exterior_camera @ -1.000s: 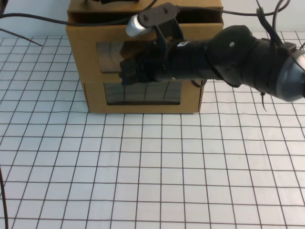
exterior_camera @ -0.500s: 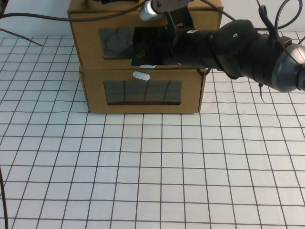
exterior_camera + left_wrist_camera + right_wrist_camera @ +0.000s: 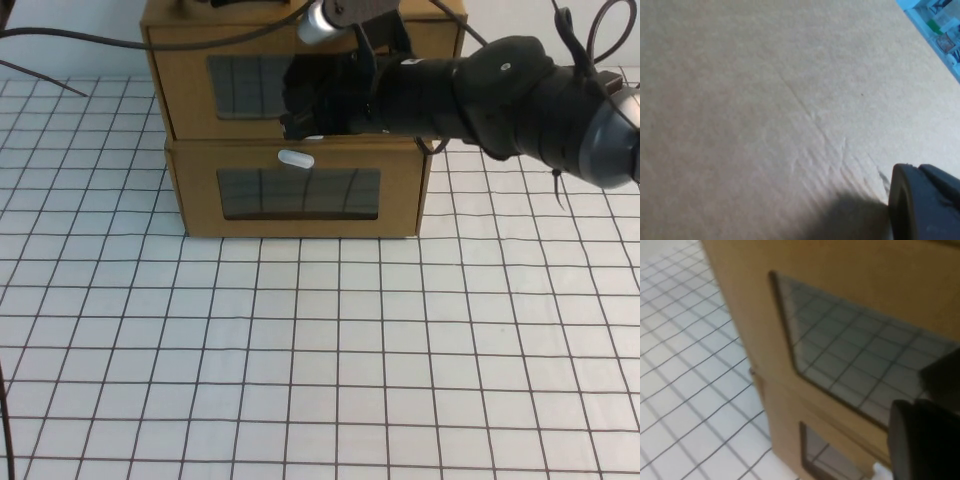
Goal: Close the shoe box
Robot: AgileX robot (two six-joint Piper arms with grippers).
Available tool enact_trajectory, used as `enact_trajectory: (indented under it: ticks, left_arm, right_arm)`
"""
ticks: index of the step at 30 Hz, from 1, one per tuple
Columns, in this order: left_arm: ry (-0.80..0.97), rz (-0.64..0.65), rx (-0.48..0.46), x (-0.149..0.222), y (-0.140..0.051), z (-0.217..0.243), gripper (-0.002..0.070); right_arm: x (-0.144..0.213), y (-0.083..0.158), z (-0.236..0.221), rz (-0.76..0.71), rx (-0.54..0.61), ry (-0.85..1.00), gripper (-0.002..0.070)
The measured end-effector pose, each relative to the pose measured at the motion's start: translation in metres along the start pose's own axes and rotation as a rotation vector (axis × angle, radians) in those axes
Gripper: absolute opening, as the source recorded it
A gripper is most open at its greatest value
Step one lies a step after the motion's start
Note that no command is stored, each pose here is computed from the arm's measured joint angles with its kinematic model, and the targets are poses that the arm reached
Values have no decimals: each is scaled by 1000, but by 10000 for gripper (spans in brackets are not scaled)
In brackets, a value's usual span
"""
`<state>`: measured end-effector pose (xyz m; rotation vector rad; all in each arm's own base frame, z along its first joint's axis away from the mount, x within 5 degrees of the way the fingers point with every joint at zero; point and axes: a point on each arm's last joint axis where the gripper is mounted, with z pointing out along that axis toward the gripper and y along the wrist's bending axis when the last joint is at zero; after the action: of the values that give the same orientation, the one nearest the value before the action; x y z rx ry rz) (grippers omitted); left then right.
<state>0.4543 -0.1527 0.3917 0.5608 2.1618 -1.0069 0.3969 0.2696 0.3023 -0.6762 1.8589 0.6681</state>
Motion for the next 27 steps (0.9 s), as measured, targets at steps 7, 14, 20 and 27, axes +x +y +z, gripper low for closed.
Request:
enact_trajectory:
  ticks: [7,14,20,27]
  left_arm:
    - [-49,110,-40,-11,-12,-47,-5]
    - [-191,213,-141,-26,-34,-133,-5]
    - [-243,307,-165,-20,-70,-175,-5]
    - [-191,403,-271,10,-107,-207,-5]
  right_arm:
    - [-30,23,-38,-131,-122,-3,-13]
    - [-72,40,-104,-321,-66,-37,-13]
    - [-79,29,-156,-342,57,114,-13]
    - [-78,9,-236,-316,286,102,-13]
